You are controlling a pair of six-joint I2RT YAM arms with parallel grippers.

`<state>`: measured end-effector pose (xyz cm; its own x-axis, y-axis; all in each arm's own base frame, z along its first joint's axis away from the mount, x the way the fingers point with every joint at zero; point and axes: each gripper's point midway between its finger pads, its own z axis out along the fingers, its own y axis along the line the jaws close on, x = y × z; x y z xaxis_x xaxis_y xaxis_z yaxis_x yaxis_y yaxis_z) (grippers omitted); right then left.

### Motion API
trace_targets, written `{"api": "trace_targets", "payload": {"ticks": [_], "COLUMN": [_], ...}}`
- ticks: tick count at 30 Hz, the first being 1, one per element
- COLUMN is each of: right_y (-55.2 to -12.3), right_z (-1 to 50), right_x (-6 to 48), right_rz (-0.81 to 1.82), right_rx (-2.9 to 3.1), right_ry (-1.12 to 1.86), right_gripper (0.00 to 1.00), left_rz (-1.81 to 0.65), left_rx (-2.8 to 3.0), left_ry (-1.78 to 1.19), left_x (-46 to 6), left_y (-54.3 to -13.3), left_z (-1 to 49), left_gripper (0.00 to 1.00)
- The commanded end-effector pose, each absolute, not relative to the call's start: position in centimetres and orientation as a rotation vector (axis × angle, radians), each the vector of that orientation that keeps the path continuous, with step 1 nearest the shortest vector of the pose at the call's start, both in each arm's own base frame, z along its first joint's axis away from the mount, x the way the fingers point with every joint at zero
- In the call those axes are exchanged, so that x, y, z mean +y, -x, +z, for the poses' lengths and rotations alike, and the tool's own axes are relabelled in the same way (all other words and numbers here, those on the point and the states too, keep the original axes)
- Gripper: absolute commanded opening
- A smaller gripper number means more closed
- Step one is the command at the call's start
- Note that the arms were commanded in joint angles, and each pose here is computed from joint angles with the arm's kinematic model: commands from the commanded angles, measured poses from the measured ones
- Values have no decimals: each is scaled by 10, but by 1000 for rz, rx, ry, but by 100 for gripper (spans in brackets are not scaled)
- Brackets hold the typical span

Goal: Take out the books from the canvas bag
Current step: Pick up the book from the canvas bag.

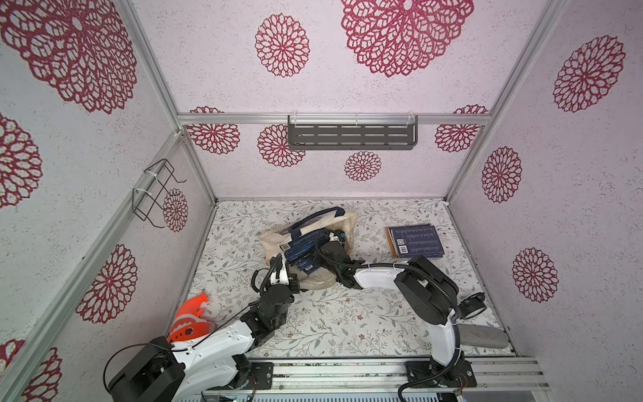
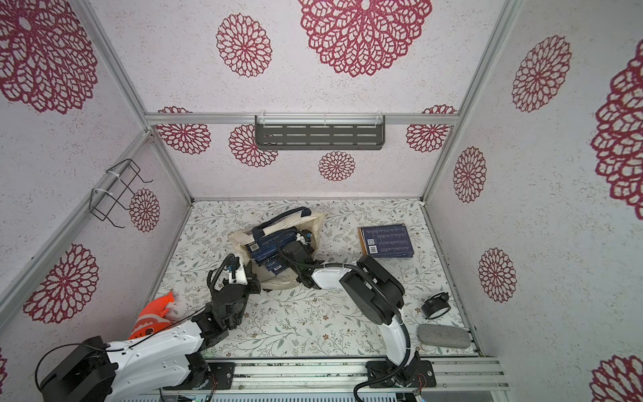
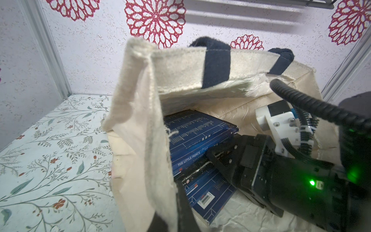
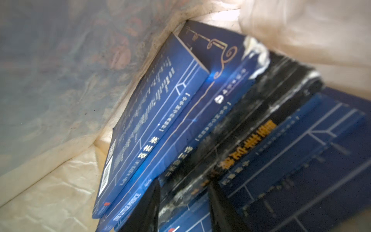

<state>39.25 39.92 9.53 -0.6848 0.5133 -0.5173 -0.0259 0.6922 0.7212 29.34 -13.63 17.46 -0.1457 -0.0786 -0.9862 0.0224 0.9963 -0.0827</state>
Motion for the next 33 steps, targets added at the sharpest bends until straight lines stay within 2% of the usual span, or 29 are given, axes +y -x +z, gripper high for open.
{"api": "trace_targets", "payload": {"ticks": [1, 10, 17, 28, 31, 33], "right_y": [-409, -413, -405, -372, -366, -363], "right_z": [121, 120, 136, 182, 185, 185], "right_x": [410, 412, 408, 380, 375, 376], "right_rz": [1017, 1035, 1087, 1155, 1163, 1173], "right_rx": [2069, 2058, 2029, 1964, 1971, 1979], "right_ry": [-390, -379, -378, -406, -411, -404], "right_gripper": [39, 15, 5, 4, 7, 13], "left_rz": [-141, -153, -151, -140, -140, -139], "left_rx": [1685, 1684, 1686, 1699, 1702, 1704], "left_ry": [27, 22, 23, 21, 20, 19], "left_x": [-144, -146, -145, -146, -147, -147], "left_y": [-291, -291, -291, -292, -293, -293], "left_z": [185, 186, 186, 184, 183, 183], "left_gripper": [0, 0, 0, 0, 0, 0]}}
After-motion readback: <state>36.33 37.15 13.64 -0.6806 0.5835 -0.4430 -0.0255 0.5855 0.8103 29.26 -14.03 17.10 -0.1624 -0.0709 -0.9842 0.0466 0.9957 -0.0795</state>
